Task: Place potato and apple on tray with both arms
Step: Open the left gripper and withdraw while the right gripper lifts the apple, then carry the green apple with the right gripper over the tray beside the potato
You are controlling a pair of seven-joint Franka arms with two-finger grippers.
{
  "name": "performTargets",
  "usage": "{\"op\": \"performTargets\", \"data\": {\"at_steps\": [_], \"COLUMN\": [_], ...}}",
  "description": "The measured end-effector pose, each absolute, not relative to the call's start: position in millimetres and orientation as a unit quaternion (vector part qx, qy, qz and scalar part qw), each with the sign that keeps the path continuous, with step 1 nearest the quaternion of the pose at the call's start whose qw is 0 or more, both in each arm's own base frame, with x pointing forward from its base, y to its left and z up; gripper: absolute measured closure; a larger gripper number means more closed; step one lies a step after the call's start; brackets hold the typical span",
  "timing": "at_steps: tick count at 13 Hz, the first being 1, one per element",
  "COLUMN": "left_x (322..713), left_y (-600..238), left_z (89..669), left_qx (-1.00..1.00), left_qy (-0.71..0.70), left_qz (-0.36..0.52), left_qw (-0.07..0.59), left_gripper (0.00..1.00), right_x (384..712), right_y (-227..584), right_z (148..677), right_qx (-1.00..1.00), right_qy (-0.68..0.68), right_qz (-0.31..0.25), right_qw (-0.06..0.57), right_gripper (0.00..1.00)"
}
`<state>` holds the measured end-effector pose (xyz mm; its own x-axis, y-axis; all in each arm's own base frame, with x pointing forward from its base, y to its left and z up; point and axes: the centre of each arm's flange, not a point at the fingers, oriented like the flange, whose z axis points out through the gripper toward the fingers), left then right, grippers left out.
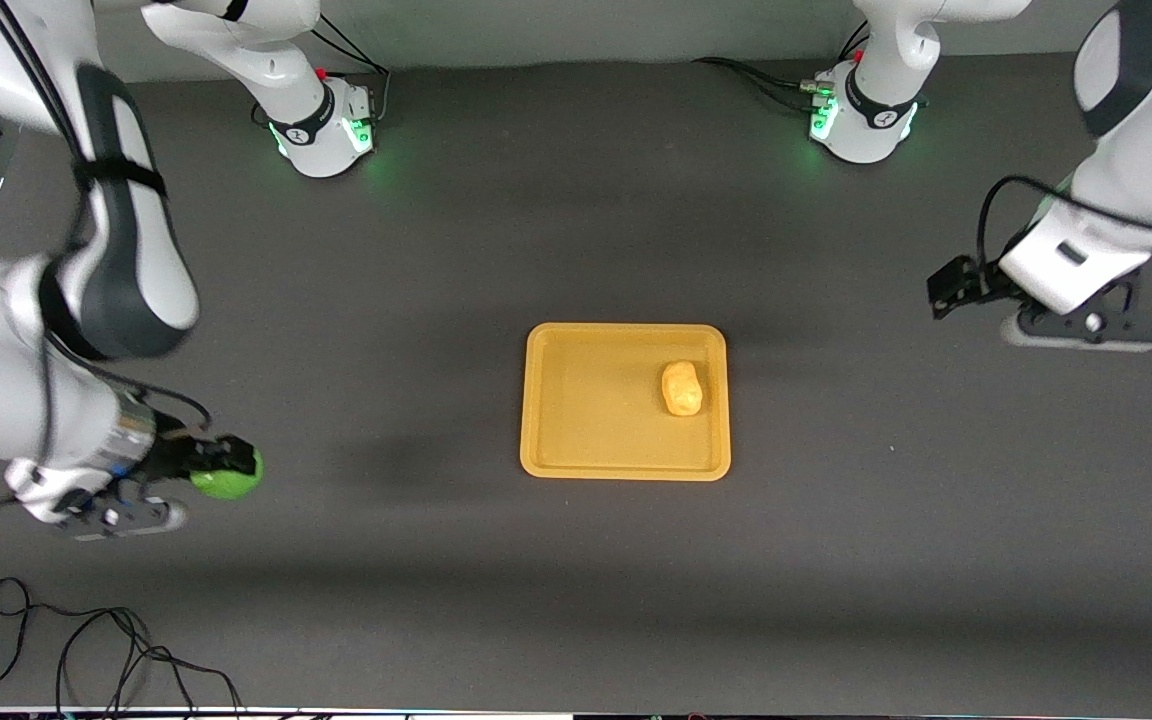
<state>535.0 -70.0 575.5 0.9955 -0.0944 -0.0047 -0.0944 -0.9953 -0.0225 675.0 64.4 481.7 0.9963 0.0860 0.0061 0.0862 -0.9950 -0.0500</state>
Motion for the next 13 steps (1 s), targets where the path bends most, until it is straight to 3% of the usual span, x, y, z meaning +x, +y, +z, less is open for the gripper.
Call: {"op": "performTargets", "data": {"at_steps": [2, 5, 9, 13], "left_x": [520.3, 520.4, 535.8, 550.1], "left_y": [-35.0, -7.0, -12.2, -13.6], "left_z": [595.7, 583.8, 550.4, 539.2], "left_qx": [-0.998, -0.997, -0.996, -0.996], "left_qy": [0.068, 0.078, 0.082, 0.083], "left_qz": [-0.004, 0.006, 0.03, 0.011], "left_qw": [0.012, 0.011, 0.009, 0.01], "left_gripper": [0.0, 0.0, 0.0, 0.0], "right_x": [653.4, 624.1, 562.0, 531.9], "right_y": [92.6, 194.6, 379.5, 508.1], "right_z": [521.0, 530.5, 512.8, 465.5], "right_qx": [-0.998, -1.0, -0.998, -0.993], "right_qy": [-0.049, -0.013, 0.055, 0.111], "right_qz": [0.0, 0.01, 0.013, -0.001], "right_qw": [0.027, 0.026, 0.022, 0.032], "right_gripper": [0.32, 0.32, 0.32, 0.32]}}
